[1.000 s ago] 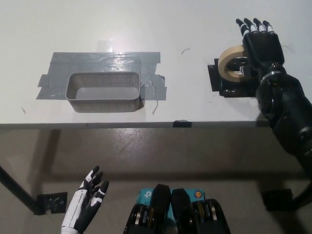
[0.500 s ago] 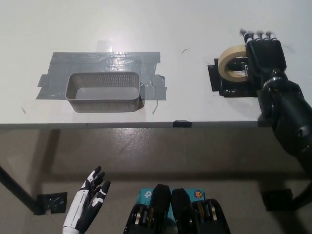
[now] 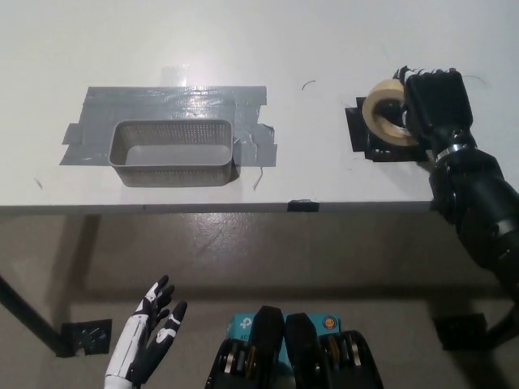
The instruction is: The robot picks the tape placed on the black area with right hand and places it in the small grey container.
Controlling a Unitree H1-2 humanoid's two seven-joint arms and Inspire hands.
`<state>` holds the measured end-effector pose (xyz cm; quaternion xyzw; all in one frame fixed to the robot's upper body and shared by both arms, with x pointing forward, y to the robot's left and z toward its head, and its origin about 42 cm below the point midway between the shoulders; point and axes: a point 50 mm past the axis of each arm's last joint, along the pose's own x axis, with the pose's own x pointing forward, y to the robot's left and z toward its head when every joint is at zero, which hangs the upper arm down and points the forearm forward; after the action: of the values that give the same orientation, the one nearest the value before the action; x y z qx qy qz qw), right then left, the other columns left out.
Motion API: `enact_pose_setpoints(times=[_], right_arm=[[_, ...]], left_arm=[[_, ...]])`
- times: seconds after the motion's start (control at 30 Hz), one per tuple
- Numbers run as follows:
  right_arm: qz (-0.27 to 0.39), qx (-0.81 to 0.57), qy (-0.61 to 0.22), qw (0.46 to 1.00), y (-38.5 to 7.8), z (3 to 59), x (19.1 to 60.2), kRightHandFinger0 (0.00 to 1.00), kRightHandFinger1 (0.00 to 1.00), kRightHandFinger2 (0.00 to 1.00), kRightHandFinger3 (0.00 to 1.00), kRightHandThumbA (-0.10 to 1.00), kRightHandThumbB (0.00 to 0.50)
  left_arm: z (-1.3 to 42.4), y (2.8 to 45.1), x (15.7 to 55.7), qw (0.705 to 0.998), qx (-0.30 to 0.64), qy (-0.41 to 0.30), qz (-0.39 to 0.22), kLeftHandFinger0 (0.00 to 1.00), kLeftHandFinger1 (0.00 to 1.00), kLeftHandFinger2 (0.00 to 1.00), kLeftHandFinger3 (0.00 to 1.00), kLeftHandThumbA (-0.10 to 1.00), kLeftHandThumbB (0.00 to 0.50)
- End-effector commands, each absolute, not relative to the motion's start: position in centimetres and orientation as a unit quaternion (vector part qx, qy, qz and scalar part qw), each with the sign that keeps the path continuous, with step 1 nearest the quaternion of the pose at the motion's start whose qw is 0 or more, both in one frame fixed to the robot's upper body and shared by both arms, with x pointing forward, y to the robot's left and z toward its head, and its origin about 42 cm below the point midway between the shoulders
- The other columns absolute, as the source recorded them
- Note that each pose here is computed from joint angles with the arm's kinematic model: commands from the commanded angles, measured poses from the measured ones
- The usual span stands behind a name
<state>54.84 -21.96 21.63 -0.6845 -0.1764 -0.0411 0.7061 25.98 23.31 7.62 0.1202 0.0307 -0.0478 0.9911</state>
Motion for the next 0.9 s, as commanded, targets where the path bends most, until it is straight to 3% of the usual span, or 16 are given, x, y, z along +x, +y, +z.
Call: enact_pose_setpoints(times=[0.0,0.1,0.13,0.17,0.37,0.43,0.5,0.57,0.6,0.63,0.73,0.87], right_arm=[[-0.129,-0.6,-0.38,0.692,-19.4,30.3,56.2,0.0,0.09,0.35,0.41,0.13,0.188],[-0.13,-0.588,-0.395,0.694,-18.0,32.0,56.4,0.0,0.14,0.43,0.45,0.15,0.167],[-0.128,-0.585,-0.406,0.69,-17.5,32.6,56.4,0.0,0.21,0.5,0.5,0.17,0.153],[-0.125,-0.578,-0.423,0.686,-16.8,33.4,56.4,0.0,0.18,0.45,0.47,0.12,0.16],[-0.109,-0.542,-0.481,0.68,-12.0,36.0,56.1,0.0,0.08,0.38,0.43,0.1,0.181],[-0.09,-0.534,-0.486,0.686,-9.5,36.7,55.8,0.0,0.11,0.5,0.58,0.12,0.17],[-0.076,-0.538,-0.488,0.683,-7.1,36.9,55.5,0.0,0.14,0.54,0.63,0.19,0.14],[-0.056,-0.531,-0.49,0.689,-4.9,36.7,55.0,0.0,0.17,0.56,0.67,0.17,0.119],[-0.055,-0.531,-0.49,0.689,-4.8,36.7,55.0,0.0,0.21,0.58,0.65,0.26,0.151],[-0.05,-0.537,-0.493,0.683,-2.5,36.1,54.4,0.0,0.14,0.51,0.55,0.21,0.105],[-0.022,-0.538,-0.499,0.679,0.3,35.2,53.5,0.0,0.07,0.45,0.52,0.25,0.056],[-0.005,-0.537,-0.494,0.684,3.5,34.1,52.2,0.0,0.0,0.41,0.43,0.23,0.096]], left_arm=[[9.4,23.4,26.7,0.99,0.126,-0.004,-0.064,1.0,1.0,1.0,1.0,0.79,0.0],[9.5,23.5,26.8,0.99,0.124,-0.004,-0.063,1.0,1.0,1.0,1.0,0.79,0.0],[9.4,23.6,26.9,0.99,0.124,-0.004,-0.064,1.0,1.0,1.0,1.0,0.78,0.0],[9.5,23.6,27.0,0.99,0.126,-0.004,-0.063,1.0,1.0,1.0,1.0,0.78,0.0],[9.3,23.3,27.0,0.991,0.121,-0.003,-0.065,1.0,1.0,1.0,1.0,0.81,0.0],[9.2,23.2,27.1,0.991,0.121,-0.006,-0.065,1.0,1.0,1.0,1.0,0.8,0.0],[9.2,23.1,27.0,0.991,0.113,-0.006,-0.067,1.0,1.0,1.0,1.0,0.8,0.0],[9.3,22.9,27.0,0.991,0.117,-0.008,-0.07,1.0,1.0,1.0,1.0,0.83,0.0],[9.3,22.9,27.0,0.991,0.117,-0.008,-0.07,1.0,1.0,1.0,1.0,0.83,0.0],[9.2,22.5,27.1,0.99,0.118,-0.01,-0.073,0.99,1.0,1.0,1.0,0.86,0.0],[9.1,22.1,26.7,0.99,0.121,-0.01,-0.075,0.98,1.0,1.0,1.0,0.89,0.0],[9.1,21.9,26.5,0.989,0.122,-0.01,-0.08,0.98,1.0,1.0,1.0,0.92,0.0]])
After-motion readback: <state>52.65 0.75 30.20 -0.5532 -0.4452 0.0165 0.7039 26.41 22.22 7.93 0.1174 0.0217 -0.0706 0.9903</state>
